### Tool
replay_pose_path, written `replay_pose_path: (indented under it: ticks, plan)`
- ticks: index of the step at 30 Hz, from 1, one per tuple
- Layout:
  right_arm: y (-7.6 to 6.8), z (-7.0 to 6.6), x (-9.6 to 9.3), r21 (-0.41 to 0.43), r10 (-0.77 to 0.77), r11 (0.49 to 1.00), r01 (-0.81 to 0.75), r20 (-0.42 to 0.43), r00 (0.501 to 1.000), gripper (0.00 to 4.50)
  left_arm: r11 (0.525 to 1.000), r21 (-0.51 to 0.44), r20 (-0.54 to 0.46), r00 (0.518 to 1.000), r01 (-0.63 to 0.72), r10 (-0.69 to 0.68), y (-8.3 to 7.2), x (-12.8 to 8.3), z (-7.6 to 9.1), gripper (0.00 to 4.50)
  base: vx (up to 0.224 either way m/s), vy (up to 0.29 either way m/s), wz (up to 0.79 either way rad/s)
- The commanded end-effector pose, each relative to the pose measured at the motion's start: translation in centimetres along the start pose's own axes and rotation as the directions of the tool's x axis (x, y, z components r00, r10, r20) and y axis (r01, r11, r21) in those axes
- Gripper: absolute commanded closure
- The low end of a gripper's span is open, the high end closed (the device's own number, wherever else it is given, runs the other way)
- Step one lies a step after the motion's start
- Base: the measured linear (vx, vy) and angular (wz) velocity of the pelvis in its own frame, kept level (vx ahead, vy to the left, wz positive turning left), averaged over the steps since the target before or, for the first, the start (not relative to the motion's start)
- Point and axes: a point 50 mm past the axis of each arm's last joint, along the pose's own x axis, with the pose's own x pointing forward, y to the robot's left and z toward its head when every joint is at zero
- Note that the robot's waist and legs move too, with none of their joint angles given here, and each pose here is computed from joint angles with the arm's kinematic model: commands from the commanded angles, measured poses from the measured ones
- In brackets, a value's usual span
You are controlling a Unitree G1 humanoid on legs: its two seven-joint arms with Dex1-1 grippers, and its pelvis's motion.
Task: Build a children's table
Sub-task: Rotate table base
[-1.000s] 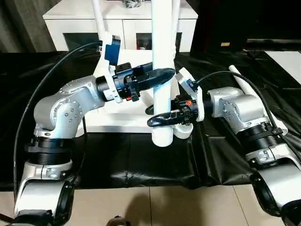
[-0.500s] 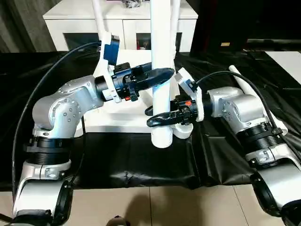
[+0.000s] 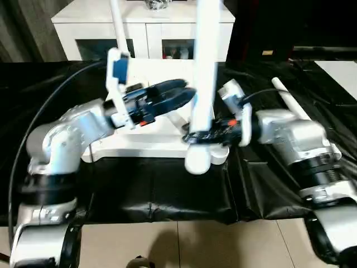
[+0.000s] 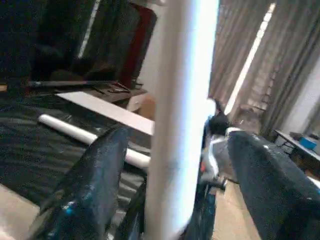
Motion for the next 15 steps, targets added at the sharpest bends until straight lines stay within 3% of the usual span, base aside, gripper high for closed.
replay_pose_path:
  ticks: [1, 2, 4, 5, 6, 7, 8, 9, 11, 13, 15]
  plan:
    - [0.0, 0.4, -0.5, -0.043, -0.063, 0.997, 0.064, 0.016, 0.998, 2.64, 0.989, 0.059, 0.023, 0.991, -0.135, 0.134, 0.8, -0.7, 0.5, 0.56, 0.0, 0.0, 0.0]
    - [-0.2, 0.3, -0.6, -0.065, -0.128, 0.99, 0.128, 0.007, 0.992, 2.64, 0.961, 0.088, 0.037, 0.965, -0.26, 0.258, 1.8, -1.3, 0.3, 0.56, 0.0, 0.0, 0.0]
    - [-1.4, -0.6, -0.7, -0.133, -0.403, 0.906, 0.402, 0.019, 0.915, 2.64, 0.753, 0.192, 0.014, 0.769, -0.629, 0.639, 4.4, -3.8, -1.1, 0.31, 0.0, 0.0, 0.0]
    - [-1.7, -0.9, -0.7, -0.155, -0.481, 0.864, 0.479, 0.026, 0.876, 2.64, 0.695, 0.216, 0.027, 0.715, -0.686, 0.698, 4.7, -4.5, -1.4, 0.31, 0.0, 0.0, 0.0]
    - [-2.0, -1.3, -0.8, -0.192, -0.61, 0.763, 0.618, 0.103, 0.785, 2.64, 0.546, 0.264, 0.109, 0.587, -0.795, 0.802, 4.8, -5.9, -1.9, 0.29, 0.0, 0.0, 0.0]
    - [-2.0, -1.4, -0.8, -0.195, -0.624, 0.748, 0.634, 0.12, 0.772, 2.64, 0.521, 0.274, 0.124, 0.567, -0.808, 0.814, 4.8, -6.2, -2.0, 0.29, 0.0, 0.0, 0.0]
    - [-1.6, -2.0, -0.7, -0.201, -0.681, 0.681, 0.704, 0.179, 0.71, 2.64, 0.418, 0.331, 0.184, 0.492, -0.846, 0.851, 4.1, -7.2, -2.7, 0.29, 0.0, 0.0, 0.0]
    - [-1.3, -2.8, -0.5, -0.137, -0.715, 0.657, 0.742, 0.202, 0.67, 2.64, 0.352, 0.352, 0.21, 0.44, -0.867, 0.873, 3.5, -7.8, -3.6, 0.29, 0.0, 0.0, 0.0]
    - [-1.0, -3.5, -0.3, -0.038, -0.747, 0.635, 0.771, 0.221, 0.627, 2.64, 0.301, 0.353, 0.22, 0.392, -0.886, 0.893, 2.9, -8.3, -4.5, 0.29, 0.0, 0.0, 0.0]
    - [-0.5, -4.4, 0.1, -0.033, -0.772, 0.598, 0.801, 0.245, 0.586, 2.64, 0.233, 0.338, 0.266, 0.33, -0.912, 0.906, 2.3, -8.6, -5.3, 0.29, 0.0, 0.0, 0.0]
    - [-0.1, -5.2, 0.3, -0.036, -0.787, 0.571, 0.82, 0.26, 0.559, 2.64, 0.193, 0.33, 0.299, 0.296, -0.924, 0.907, 1.8, -8.8, -6.0, 0.29, 0.0, 0.0, 0.0]
